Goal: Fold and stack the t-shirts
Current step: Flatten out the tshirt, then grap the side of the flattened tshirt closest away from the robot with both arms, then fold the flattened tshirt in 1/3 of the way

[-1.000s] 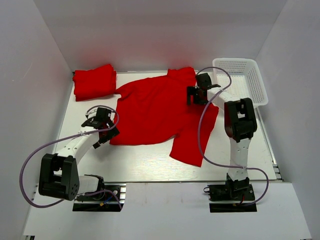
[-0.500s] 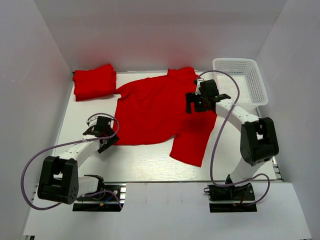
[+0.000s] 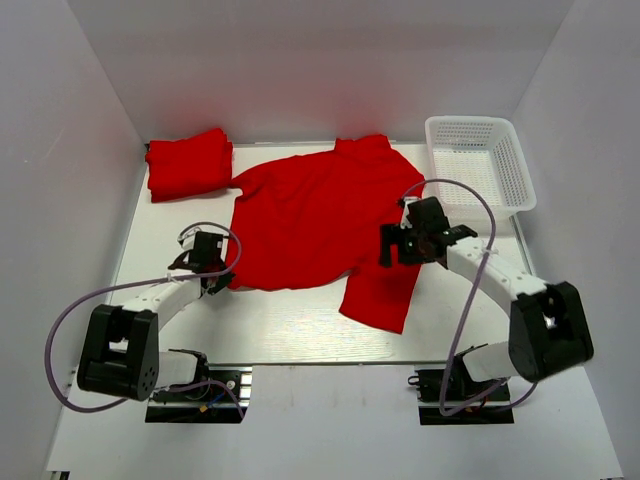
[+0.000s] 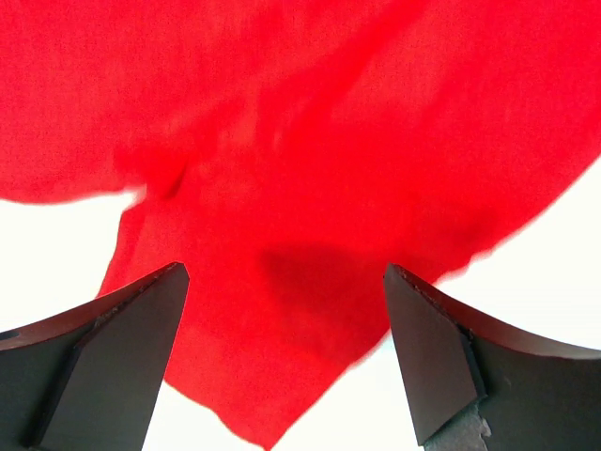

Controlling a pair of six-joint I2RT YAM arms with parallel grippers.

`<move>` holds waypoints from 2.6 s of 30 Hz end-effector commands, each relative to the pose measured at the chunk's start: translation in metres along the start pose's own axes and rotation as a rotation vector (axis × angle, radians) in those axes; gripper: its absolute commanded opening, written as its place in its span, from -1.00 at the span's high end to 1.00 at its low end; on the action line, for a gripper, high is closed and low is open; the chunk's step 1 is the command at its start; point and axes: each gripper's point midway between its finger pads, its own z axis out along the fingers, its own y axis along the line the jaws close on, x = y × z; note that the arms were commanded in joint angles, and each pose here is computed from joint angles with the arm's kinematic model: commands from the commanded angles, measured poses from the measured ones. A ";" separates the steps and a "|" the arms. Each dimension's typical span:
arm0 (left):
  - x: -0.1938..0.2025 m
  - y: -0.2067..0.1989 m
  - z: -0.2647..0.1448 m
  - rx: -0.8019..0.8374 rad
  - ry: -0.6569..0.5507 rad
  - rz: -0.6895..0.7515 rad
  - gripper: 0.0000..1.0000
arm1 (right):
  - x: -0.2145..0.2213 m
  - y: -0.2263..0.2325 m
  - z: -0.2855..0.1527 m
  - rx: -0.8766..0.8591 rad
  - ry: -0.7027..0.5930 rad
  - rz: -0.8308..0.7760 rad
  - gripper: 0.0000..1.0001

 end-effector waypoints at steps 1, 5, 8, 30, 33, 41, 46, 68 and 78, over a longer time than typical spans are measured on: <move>0.037 0.015 -0.009 0.018 0.111 0.052 1.00 | 0.041 -0.001 -0.025 0.048 0.085 0.083 -0.81; 0.034 0.017 -0.024 0.032 0.095 0.048 1.00 | 0.095 -0.005 -0.036 0.107 0.205 0.167 -0.81; 0.035 0.020 -0.030 0.037 0.089 0.047 1.00 | 0.127 -0.004 -0.038 0.128 0.267 0.220 -0.81; 0.018 0.014 -0.037 0.075 0.000 0.028 1.00 | 0.181 0.020 -0.025 0.162 0.376 0.359 1.00; 0.020 0.017 -0.039 0.067 0.009 0.031 1.00 | 0.166 0.009 -0.034 0.217 0.272 0.403 1.00; 0.028 0.028 -0.047 0.002 0.055 -0.013 1.00 | 0.146 -0.020 -0.100 0.368 0.067 0.528 1.00; 0.050 0.034 -0.049 -0.006 0.144 -0.023 1.00 | 0.174 -0.021 -0.119 0.394 0.161 0.579 1.00; -0.033 -0.031 -0.061 0.160 -0.078 -0.110 1.00 | 0.005 -0.009 -0.089 0.296 -0.371 0.331 1.00; -0.091 -0.042 -0.039 0.006 -0.183 -0.133 1.00 | -0.079 -0.024 -0.084 0.427 -0.524 0.269 1.00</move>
